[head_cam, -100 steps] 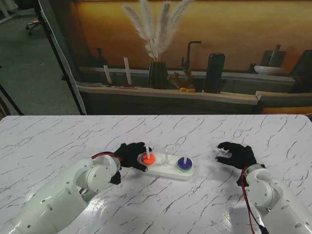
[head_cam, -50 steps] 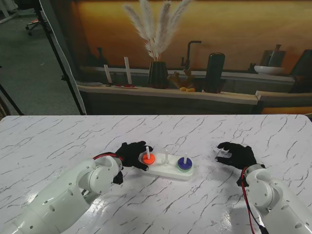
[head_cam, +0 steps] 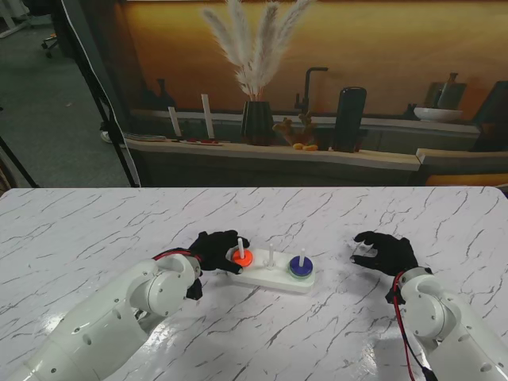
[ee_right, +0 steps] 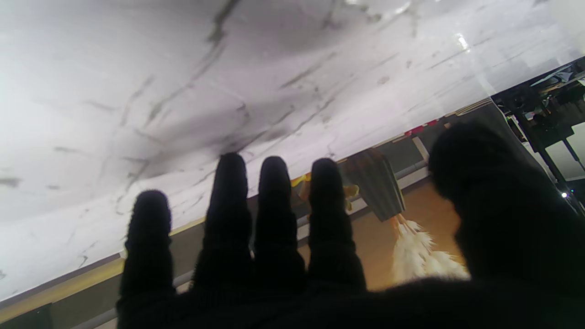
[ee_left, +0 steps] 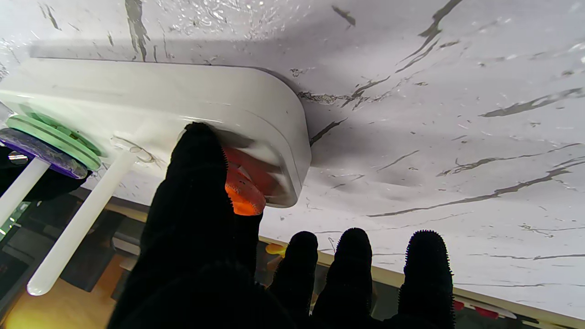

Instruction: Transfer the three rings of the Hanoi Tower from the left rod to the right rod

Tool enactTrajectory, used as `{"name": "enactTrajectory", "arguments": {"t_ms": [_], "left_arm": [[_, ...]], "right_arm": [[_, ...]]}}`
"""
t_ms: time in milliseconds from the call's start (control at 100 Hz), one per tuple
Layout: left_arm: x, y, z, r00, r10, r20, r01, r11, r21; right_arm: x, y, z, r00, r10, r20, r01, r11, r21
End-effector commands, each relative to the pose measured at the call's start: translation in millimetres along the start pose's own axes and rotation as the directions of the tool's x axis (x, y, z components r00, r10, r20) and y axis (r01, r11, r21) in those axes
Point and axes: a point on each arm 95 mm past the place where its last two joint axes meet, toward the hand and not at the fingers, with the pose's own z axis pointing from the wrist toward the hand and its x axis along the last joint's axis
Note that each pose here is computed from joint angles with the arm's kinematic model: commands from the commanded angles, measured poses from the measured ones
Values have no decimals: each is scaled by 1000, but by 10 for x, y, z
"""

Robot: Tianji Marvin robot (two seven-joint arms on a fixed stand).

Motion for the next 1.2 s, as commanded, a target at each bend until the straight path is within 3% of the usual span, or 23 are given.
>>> {"name": "enactTrajectory", "arguments": {"t_ms": [0, 1190], "left_arm": [[10, 84, 10, 1000, -9, -7, 9, 1000, -22], [-9, -93, -72, 999, -48, 14, 47, 996, 79]], "right_arm": [[-2, -106, -37, 1000, 6, 5, -7, 1000, 24], [12, -134, -35, 1000, 8, 3, -8, 999, 32]]}}
